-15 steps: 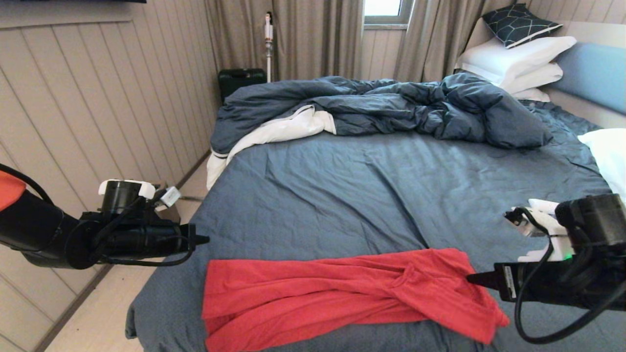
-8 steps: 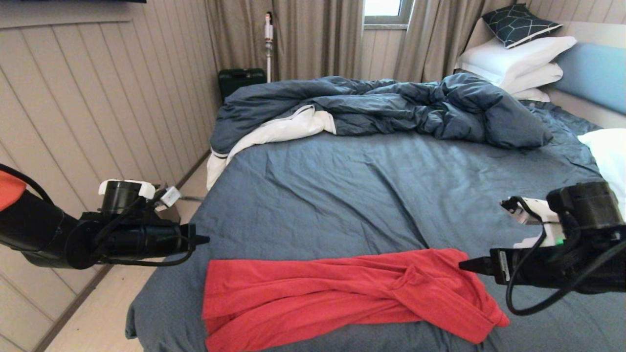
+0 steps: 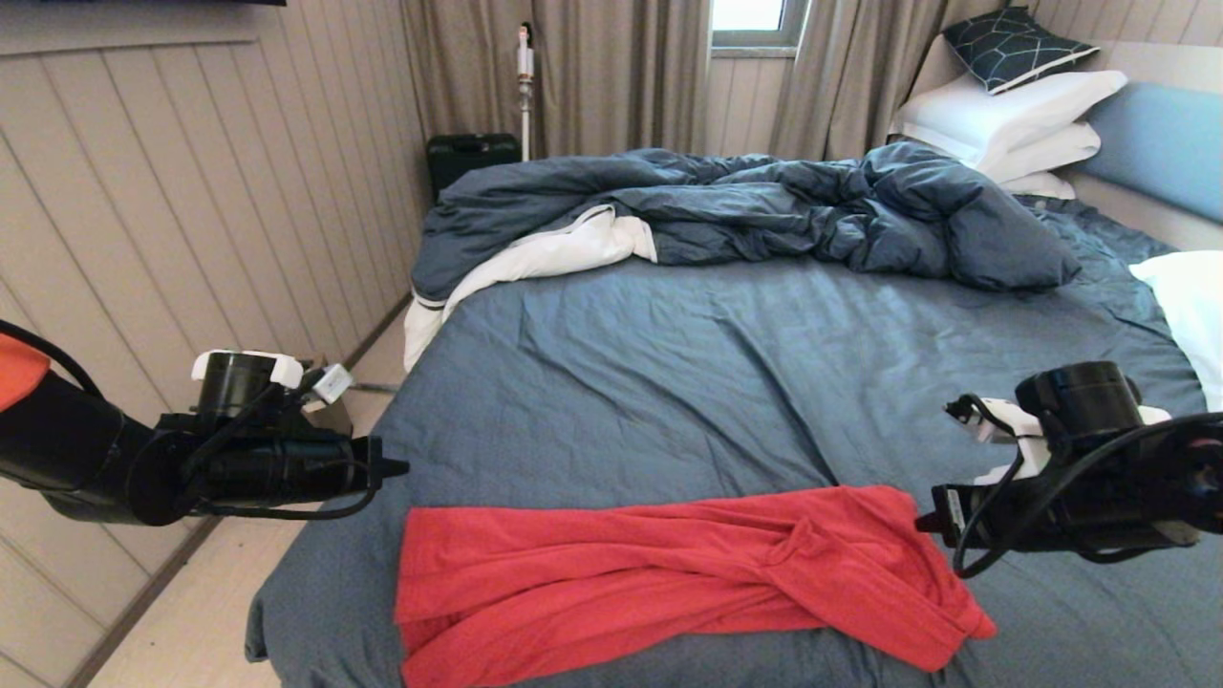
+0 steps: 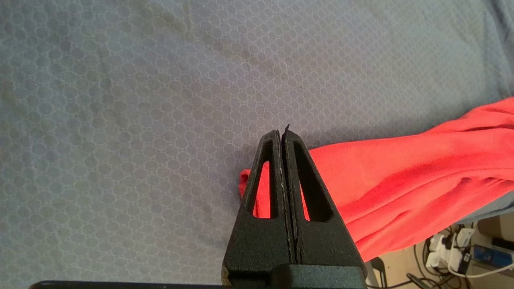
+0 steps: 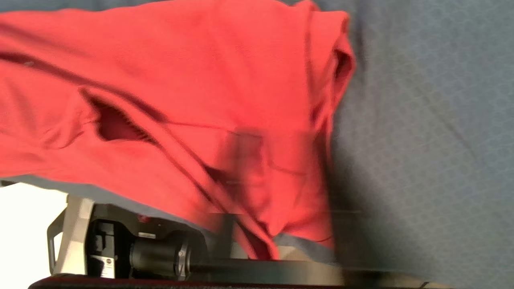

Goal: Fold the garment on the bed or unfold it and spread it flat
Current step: Fold the red T-shirt

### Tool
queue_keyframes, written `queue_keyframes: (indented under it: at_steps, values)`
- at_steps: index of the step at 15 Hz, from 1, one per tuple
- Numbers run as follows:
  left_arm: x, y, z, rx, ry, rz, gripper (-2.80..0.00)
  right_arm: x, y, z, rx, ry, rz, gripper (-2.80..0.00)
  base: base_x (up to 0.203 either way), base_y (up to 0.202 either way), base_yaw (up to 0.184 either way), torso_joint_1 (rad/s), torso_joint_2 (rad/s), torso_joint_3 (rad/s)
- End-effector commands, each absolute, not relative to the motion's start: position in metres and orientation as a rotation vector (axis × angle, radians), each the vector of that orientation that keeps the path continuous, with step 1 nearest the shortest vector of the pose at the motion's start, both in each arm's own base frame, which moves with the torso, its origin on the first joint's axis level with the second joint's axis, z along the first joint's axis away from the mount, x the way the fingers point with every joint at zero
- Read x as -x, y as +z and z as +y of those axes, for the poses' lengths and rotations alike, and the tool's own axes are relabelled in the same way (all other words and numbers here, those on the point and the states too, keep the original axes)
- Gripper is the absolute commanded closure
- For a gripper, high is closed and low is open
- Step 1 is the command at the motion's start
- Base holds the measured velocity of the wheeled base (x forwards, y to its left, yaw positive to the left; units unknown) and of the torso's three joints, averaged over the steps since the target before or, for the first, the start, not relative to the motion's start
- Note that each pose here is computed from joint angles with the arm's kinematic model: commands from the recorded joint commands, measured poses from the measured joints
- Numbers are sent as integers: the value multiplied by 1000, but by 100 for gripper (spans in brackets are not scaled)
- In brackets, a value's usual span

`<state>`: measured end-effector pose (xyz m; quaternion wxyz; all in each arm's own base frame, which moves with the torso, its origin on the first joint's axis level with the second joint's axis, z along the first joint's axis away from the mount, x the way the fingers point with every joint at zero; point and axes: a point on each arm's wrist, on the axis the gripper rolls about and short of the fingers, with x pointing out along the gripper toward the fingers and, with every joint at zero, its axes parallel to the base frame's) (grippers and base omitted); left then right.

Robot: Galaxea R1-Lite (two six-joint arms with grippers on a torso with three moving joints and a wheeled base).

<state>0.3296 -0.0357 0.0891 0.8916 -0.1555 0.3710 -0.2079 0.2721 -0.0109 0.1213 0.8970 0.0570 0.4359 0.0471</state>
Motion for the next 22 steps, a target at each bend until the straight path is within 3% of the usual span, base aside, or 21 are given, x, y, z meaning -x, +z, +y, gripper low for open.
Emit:
queue_keyframes:
  at_steps: [1,14,15,22]
  values:
    - [-329,89,-36,325,-434,769,0,-275,120,-13,-122,93,907,0,0,0,0,0,0,0]
    - [-331,96,-50,306,-424,767,0,-292,124,-1,-114,130,915,0,0,0,0,0,0,0]
    - [-330,97,-50,336,-411,775,0,-293,122,-6,-118,110,919,-280,0,0,0,0,0,0]
    - [-331,96,-49,356,-401,780,0,-282,112,-16,-75,109,967,-280,0,0,0,0,0,0]
